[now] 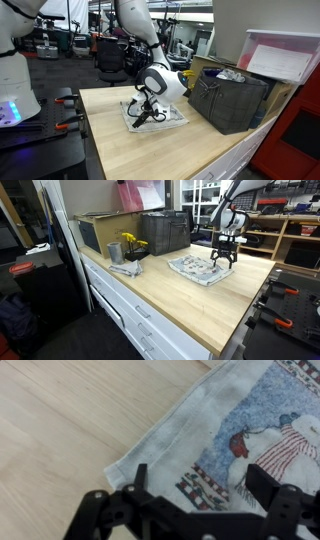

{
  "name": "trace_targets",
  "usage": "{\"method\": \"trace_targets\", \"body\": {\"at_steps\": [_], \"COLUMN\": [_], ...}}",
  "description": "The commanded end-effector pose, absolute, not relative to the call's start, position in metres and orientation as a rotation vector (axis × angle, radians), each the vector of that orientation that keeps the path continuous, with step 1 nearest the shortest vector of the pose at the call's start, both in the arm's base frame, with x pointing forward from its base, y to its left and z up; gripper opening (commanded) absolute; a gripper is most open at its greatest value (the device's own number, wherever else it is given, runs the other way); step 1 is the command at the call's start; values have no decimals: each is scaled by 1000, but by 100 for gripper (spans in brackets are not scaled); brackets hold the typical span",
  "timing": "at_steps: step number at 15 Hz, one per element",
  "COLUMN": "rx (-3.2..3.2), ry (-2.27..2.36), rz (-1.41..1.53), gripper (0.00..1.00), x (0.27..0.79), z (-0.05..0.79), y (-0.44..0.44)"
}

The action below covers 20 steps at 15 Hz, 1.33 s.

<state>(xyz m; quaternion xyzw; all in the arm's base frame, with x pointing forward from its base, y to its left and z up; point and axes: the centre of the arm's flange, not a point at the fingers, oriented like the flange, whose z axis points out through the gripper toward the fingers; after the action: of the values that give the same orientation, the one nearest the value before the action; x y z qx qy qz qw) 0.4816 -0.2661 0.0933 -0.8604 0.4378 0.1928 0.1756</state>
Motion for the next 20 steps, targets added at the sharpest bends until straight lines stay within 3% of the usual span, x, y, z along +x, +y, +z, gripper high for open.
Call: {"method": "trace_targets", "body": {"at_steps": [1, 20], "rx": [-2417, -2408], "ry": [1243, 1241], "rz": [539, 512], "gripper": [100, 100], "x": [466, 467], "z": [96, 93], "y": [-273, -273]}}
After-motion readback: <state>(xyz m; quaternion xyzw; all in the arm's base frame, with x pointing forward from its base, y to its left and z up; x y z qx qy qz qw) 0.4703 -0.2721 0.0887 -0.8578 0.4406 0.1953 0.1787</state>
